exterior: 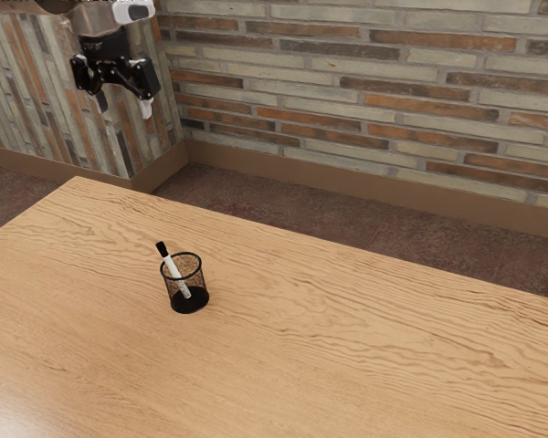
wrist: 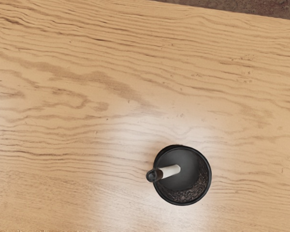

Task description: Take the marker out of the pen holder and place it to the left of the pen holder.

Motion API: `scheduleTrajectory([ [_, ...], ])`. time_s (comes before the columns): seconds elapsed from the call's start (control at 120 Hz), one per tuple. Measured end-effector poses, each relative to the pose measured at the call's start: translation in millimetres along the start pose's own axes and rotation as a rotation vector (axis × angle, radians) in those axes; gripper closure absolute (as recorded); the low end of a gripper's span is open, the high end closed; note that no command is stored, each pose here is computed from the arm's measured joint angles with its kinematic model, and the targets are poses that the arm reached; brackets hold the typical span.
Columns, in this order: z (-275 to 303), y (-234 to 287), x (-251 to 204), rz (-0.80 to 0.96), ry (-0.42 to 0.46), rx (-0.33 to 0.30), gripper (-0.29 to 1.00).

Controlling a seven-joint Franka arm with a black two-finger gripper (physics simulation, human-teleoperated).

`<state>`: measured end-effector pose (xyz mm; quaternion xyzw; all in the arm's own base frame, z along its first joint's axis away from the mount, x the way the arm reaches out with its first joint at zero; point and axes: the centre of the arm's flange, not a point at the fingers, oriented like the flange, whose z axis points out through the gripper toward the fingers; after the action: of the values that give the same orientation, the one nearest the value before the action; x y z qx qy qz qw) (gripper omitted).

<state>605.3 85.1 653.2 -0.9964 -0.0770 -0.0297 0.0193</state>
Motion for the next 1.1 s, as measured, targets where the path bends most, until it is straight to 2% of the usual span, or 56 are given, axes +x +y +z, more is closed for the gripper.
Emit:
scheduleTrajectory([
  [0.108, 23.0, -0.6, 10.7, -0.012, -0.035, 0.005, 0.00],
  [0.317, 124.4, -36.3, 57.0, -0.071, -0.123, 0.057, 0.00],
  [0.525, 205.7, -54.1, 73.8, -0.116, -0.207, 0.029, 0.04],
  [0.867, 277.3, -54.8, 72.5, -0.157, -0.159, -0.036, 0.12],
  [1.1, 318.2, -54.0, 61.0, -0.187, -0.162, -0.067, 0.14],
])
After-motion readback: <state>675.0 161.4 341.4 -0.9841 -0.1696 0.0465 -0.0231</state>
